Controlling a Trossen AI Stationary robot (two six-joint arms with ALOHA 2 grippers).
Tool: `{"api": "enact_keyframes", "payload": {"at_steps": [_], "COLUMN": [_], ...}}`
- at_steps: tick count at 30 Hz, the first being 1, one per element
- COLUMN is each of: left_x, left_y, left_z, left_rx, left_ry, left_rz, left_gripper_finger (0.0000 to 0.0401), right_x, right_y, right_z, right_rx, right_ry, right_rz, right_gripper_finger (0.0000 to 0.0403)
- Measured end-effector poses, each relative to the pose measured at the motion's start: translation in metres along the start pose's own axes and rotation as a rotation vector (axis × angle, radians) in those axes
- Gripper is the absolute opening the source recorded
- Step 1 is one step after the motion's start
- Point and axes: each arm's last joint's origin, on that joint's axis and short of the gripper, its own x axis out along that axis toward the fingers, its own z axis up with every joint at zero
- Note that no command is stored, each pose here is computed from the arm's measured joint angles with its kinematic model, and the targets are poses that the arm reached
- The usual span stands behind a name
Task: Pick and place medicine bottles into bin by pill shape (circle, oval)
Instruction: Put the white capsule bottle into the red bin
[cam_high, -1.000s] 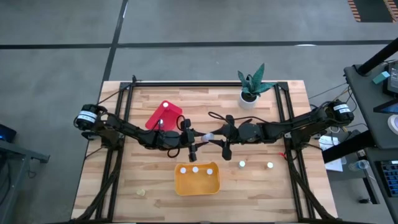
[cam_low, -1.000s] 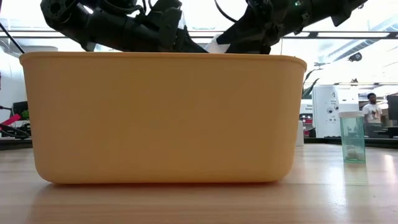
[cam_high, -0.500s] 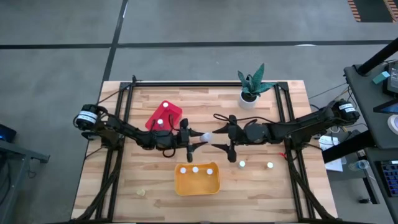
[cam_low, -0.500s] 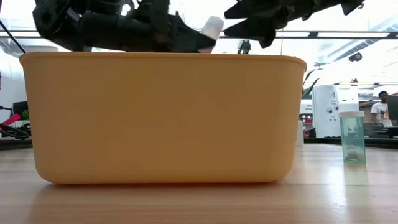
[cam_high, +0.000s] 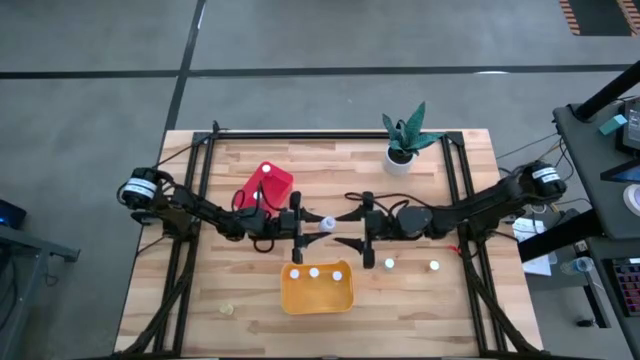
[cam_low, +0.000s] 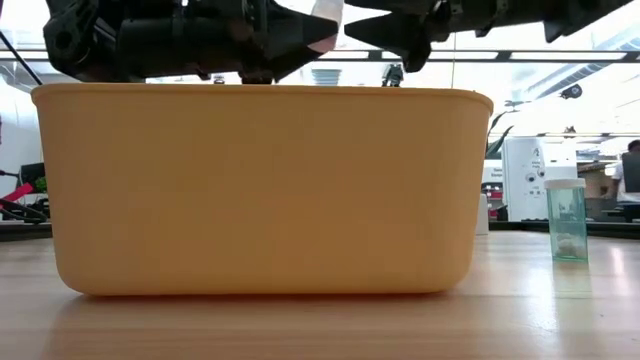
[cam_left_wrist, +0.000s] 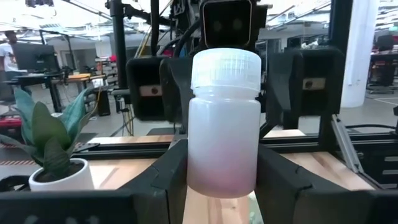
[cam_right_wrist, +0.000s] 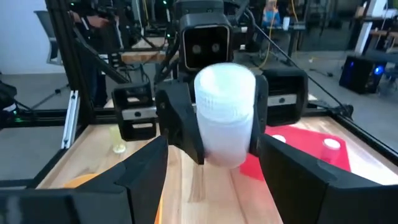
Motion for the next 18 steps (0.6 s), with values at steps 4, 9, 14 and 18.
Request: {"api": "enact_keyframes", "payload": {"at_steps": [4,9,14,18], "left_x": [0.000,0.000,0.000,0.000], "left_y": [0.000,-0.002,-0.002,-0.002], "left_z": [0.000,0.001,0.002,0.002], "left_rx": [-0.001,-0.004,-0.005,-0.004], "left_ry": [-0.003,-0.015,-0.021,-0.020], "left_rz": [-0.006,-0.018,-0.017,-0.018], "left_gripper_finger": [0.0125,0.0125,0.0125,0.0125], "right_x": [0.009,0.016,0.020,0.021], "right_y": [0.002,0.001,0.002,0.002], "right_z": [-0.005,-0.010,-0.015,-0.016], "right_rx": [-0.014,-0.018,-0.031,-0.031], "right_ry": [-0.050,-0.085,-0.105,-0.117], "right_rz": [-0.014,-0.047,-0.055,-0.058], "right_gripper_finger": [0.0237,0.0237,0.0237,0.0227]}}
